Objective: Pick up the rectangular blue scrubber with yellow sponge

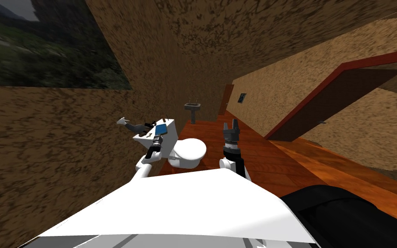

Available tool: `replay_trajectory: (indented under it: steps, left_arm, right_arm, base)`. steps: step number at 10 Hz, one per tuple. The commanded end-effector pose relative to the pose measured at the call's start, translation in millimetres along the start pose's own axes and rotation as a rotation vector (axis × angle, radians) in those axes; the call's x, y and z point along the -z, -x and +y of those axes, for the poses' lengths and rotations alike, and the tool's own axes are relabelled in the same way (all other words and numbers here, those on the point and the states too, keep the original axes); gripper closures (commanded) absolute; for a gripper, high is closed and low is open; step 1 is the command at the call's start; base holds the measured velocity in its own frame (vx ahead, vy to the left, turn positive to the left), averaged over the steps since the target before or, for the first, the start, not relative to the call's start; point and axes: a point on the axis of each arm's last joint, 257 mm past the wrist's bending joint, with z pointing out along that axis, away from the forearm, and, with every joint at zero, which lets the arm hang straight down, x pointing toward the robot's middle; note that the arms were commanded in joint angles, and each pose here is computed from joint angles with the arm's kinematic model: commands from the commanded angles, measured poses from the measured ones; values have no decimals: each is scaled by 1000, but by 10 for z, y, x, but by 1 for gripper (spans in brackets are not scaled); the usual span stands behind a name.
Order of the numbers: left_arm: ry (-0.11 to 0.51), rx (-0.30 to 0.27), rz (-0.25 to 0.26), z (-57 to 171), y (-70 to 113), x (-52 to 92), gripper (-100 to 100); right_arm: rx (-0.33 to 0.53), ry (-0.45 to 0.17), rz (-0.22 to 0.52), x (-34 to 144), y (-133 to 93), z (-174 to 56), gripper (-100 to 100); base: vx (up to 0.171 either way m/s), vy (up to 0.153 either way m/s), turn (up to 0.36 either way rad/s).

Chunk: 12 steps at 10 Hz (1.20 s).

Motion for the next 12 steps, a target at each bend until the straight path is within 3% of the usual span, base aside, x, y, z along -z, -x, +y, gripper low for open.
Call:
replay_trajectory:
  steps: [1,3,4,6,7,8,10,12]
  left_arm:
    - [9,-2,-8,60,48,134,100]
    - [-20,-8,-9,-71,84,182,100]
    - [16,8,-31,82,97,322,100]
    - [-6,-5,-42,-10,210,472,100]
    - [-24,-6,-40,-99,206,469,100]
    - [15,9,-65,56,242,623,100]
    - [14,-5,-79,46,354,781,100]
    - [-24,-8,-75,-142,344,769,100]
  right_arm:
    - [0,0,0,0,0,0,0]
    - [0,0,0,0,0,0,0]
    - [0,0,0,0,0,0,0]
    - [0,0,0,0,0,0,0]
    - [0,0,0,0,0,0,0]
    - [0,0,0,0,0,0,0]
    - [0,0,0,0,0,0,0]
    - [0,0,0,0,0,0,0]
  base:
    - [38,24,-19]
    - [3,-4,9]
    - [44,22,-173]
    - [49,31,-70]
    - [9,2,25]
    - [56,28,-171]
    - [53,36,-67]
    - [-3,0,19]
